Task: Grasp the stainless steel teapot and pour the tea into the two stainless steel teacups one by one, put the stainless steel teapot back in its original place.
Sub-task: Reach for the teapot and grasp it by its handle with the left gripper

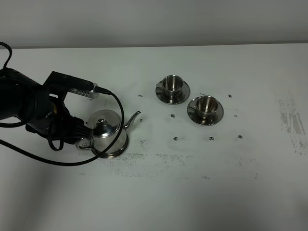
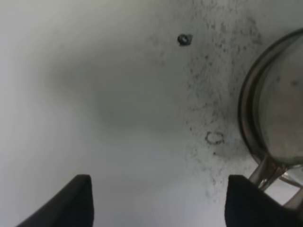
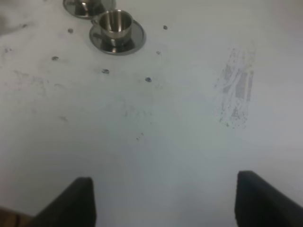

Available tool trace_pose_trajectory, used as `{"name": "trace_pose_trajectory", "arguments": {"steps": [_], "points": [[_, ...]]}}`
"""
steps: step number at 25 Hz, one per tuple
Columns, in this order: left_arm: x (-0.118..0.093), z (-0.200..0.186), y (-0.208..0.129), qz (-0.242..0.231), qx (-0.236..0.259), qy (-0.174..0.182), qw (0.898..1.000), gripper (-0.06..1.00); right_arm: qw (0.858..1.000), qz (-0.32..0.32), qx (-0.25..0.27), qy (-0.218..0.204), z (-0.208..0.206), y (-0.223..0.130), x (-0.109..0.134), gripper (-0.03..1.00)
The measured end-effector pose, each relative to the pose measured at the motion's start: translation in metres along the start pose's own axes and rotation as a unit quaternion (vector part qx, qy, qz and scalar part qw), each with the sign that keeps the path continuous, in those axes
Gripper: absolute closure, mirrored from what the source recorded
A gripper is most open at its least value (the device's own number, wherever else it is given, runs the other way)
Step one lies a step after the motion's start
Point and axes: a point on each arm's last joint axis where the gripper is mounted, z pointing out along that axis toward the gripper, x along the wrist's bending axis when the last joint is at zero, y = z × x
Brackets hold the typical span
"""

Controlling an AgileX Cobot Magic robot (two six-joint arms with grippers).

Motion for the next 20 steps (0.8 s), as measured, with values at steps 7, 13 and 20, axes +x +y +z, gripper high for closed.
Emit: {"name": "trace_pose_trajectory", "arguments": {"steps": [7, 13, 20], "points": [[0.0006, 0.0, -0.0028, 0.001, 0.016, 0.003, 1.0, 0.37, 1.0, 0.0, 0.0, 0.0, 0.0, 0.0, 0.0, 0.38], [-0.0007, -0.0002, -0.0062, 0.018, 0.034, -0.004, 0.999, 0.37, 1.0, 0.0, 0.0, 0.0, 0.0, 0.0, 0.0, 0.38], [-0.0041, -0.0036, -0.0066, 0.023, 0.034, -0.014, 0.999, 0.37, 1.0, 0.0, 0.0, 0.0, 0.0, 0.0, 0.0, 0.38]]}}
